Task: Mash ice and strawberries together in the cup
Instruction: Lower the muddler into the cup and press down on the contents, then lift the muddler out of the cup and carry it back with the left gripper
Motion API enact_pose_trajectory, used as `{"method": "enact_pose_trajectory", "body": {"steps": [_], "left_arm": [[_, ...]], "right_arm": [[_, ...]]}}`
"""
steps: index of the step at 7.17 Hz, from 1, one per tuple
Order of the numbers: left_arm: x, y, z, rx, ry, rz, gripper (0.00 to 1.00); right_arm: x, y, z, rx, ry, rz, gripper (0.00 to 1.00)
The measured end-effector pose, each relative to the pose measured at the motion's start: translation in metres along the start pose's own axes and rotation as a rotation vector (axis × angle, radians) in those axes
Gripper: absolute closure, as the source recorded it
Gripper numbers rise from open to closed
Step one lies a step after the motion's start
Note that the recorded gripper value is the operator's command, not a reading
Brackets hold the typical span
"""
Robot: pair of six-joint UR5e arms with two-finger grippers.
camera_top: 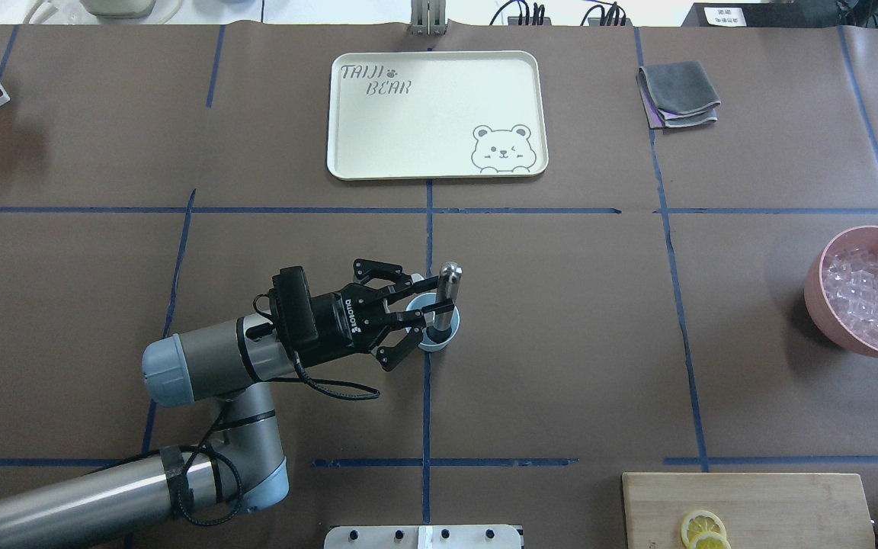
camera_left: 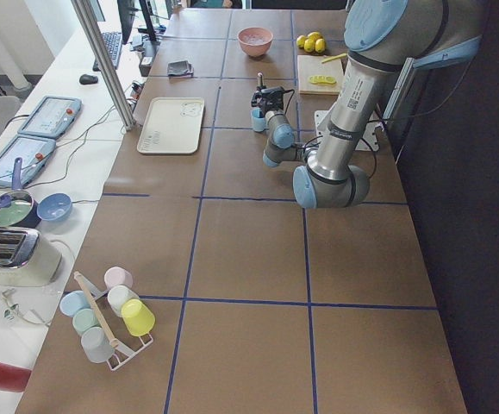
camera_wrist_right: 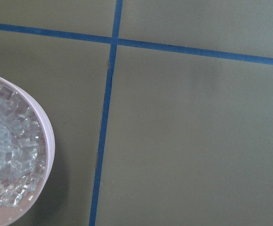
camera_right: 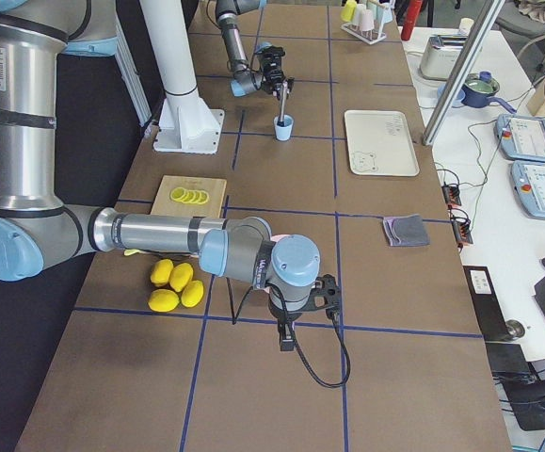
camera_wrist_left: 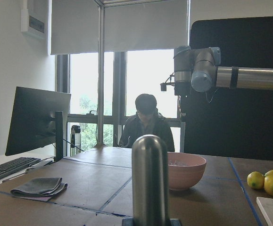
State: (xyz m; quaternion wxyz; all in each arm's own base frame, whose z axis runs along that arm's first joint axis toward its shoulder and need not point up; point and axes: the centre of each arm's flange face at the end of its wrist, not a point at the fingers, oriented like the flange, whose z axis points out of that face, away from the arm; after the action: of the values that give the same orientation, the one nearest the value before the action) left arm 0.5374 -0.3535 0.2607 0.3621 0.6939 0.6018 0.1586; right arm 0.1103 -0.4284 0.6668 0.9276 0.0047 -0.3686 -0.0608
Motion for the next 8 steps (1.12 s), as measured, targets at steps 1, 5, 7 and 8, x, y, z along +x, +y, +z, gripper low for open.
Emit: {"method": "enact_pose_trajectory", "body": {"steps": [1,5,7,8], "left_arm": [[-0.016,-0.013,0.000,0.015,-0.016,0.014,0.99],[-0.036,-0.071,0.009,-0.035,-0.051,0.028,1.00],[-0.024,-0.124,0.021,-0.172,-0.087,0.029,1.00],[-0.014,-0.156,0.027,-0.289,-0.126,0.007,1.00]], "right_arm": [[0.000,0.000,0.000,0.001,0.000,0.000,0.00],[-0.002,0.000,-0.002,0.003,0.000,-0.003,0.00],[-0.002,0.000,-0.002,0.004,0.000,-0.003,0.00],[-0.002,0.000,-0.002,0.004,0.000,-0.002,0.00]]}}
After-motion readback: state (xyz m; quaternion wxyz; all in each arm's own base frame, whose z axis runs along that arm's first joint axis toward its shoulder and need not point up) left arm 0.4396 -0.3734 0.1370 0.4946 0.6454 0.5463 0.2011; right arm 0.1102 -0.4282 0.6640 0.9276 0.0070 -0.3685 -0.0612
